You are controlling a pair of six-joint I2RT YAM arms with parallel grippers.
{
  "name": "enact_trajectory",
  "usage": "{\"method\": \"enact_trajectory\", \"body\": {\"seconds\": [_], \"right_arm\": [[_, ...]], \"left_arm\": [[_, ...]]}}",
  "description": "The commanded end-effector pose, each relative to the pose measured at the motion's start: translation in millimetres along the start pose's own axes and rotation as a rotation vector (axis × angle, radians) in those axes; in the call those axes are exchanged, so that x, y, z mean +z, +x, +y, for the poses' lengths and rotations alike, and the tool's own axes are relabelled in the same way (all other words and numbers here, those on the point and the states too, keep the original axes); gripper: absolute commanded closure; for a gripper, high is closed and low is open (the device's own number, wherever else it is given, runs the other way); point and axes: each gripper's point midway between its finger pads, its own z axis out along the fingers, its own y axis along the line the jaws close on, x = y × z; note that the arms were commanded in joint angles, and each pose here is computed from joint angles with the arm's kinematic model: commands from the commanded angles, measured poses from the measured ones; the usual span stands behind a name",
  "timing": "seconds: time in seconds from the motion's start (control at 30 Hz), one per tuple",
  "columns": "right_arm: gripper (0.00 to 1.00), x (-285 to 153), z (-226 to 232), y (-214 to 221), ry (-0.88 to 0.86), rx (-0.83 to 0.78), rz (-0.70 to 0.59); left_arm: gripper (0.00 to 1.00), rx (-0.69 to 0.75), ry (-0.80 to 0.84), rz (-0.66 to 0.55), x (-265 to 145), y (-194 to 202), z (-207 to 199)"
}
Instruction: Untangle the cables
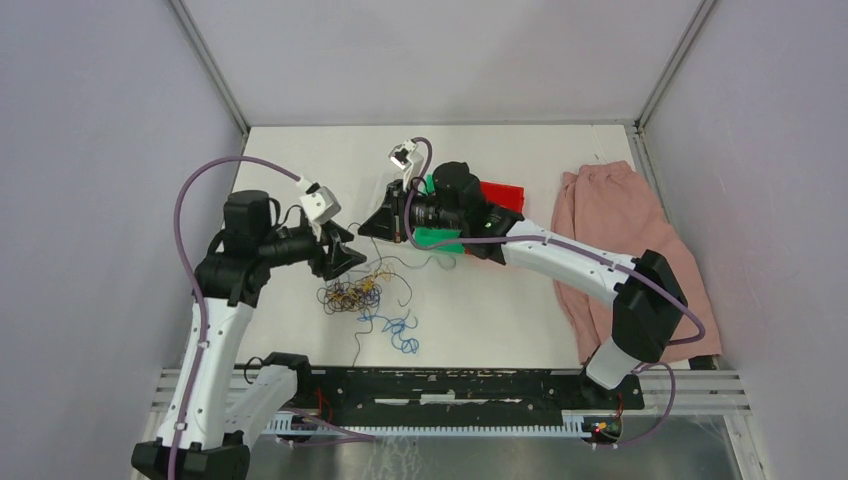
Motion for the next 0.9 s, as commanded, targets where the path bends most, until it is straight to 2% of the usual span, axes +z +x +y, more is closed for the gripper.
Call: {"method": "enact_trajectory", "body": {"seconds": [0.0,0.1,0.13,0.2,0.27,0.33,0.4,0.47,0.53,0.73,0.83,0.87], "right_arm": [[0.93,-5,30,-31,-0.086,-0.06,-0.059],[0.94,-4,35,-35,-0.105,-0.052,-0.066],[0.95,-4,38,-36,-0.114,-0.051,-0.068],[0.96,-3,42,-38,-0.131,-0.05,-0.07],[0.96,-3,46,-38,-0.149,-0.049,-0.066],[0.96,-2,48,-36,-0.162,-0.045,-0.057],[0.96,-3,49,-36,-0.168,-0.041,-0.055],[0.97,-3,49,-34,-0.171,-0.032,-0.049],[0.97,-3,48,-30,-0.171,-0.023,-0.039],[0.96,-7,46,-19,-0.185,0.012,-0.033],[0.96,-8,51,-17,-0.216,0.032,-0.035],[0.96,-7,51,-17,-0.221,0.036,-0.033]], "left_arm": [[0.35,0.152,0.091,0.047,0,11,-7],[0.2,0.109,0.133,0.043,4,20,-13],[0.19,0.076,0.139,0.031,5,21,-16],[0.19,0.042,0.119,-0.017,8,16,-16],[0.22,0.082,0.106,-0.082,9,6,-15],[0.27,0.12,0.087,-0.118,7,-2,-14],[0.41,0.164,0.074,-0.128,6,-7,-11],[0.6,0.192,0.062,-0.124,5,-11,-8],[0.72,0.21,0.057,-0.116,4,-13,-6],[0.93,0.292,0.044,-0.084,2,-8,-2],[0.95,0.34,0.006,-0.11,2,-15,5],[0.92,0.359,-0.007,-0.118,1,-18,7]]}}
